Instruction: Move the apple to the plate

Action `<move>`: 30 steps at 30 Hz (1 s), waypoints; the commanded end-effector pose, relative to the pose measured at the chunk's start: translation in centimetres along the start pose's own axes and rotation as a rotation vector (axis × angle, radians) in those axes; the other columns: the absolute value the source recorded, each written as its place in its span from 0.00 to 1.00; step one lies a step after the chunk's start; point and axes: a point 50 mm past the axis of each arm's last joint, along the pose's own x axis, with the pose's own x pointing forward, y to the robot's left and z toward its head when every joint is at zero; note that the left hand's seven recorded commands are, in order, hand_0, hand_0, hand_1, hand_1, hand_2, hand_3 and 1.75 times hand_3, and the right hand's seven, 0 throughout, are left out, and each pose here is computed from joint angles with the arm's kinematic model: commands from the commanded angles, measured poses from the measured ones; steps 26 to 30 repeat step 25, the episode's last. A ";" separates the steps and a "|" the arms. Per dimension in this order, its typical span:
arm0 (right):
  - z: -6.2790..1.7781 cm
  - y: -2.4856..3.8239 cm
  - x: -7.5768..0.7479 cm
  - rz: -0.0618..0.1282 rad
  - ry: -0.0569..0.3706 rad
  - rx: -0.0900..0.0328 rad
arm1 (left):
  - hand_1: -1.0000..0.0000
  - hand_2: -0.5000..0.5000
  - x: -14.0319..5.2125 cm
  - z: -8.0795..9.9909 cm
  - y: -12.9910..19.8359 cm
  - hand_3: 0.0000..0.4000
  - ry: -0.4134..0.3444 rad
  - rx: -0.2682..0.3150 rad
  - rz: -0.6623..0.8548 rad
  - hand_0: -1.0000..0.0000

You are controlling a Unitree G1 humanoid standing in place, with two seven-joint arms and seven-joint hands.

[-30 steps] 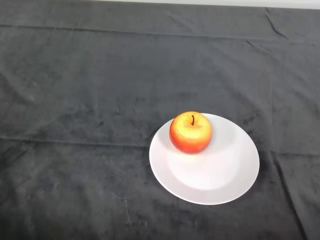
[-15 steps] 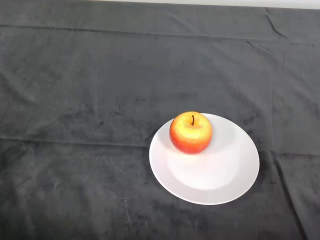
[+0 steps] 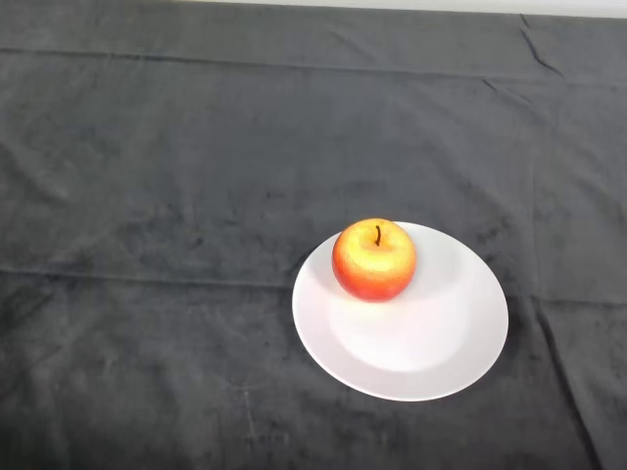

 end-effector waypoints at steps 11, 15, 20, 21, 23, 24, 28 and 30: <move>-2.37 2.91 -1.24 0.098 0.071 -0.037 | 1.00 0.50 0.3 1.0 0.8 0.00 -0.021 0.024 -0.010 1.00; -2.37 2.91 -1.24 0.098 0.071 -0.037 | 1.00 0.50 0.3 1.0 0.7 0.00 -0.019 0.027 -0.013 1.00; -2.37 2.91 -1.24 0.098 0.071 -0.037 | 1.00 0.50 0.3 0.9 0.7 0.00 -0.018 0.031 -0.016 1.00; -2.37 2.91 -1.24 0.098 0.071 -0.037 | 1.00 0.50 0.3 0.9 0.7 0.00 -0.017 0.032 -0.017 1.00; -2.37 2.91 -1.24 0.098 0.071 -0.037 | 1.00 0.50 0.3 0.9 0.7 0.00 -0.016 0.034 -0.018 1.00; -2.37 2.91 -1.24 0.098 0.071 -0.037 | 1.00 0.50 0.3 0.9 0.7 0.00 -0.016 0.034 -0.018 1.00; -2.37 2.91 -1.24 0.098 0.071 -0.037 | 1.00 0.50 0.3 0.9 0.7 0.00 -0.016 0.035 -0.019 1.00; -2.37 2.91 -1.24 0.098 0.071 -0.037 | 1.00 0.50 0.3 0.9 0.7 0.00 -0.016 0.035 -0.019 1.00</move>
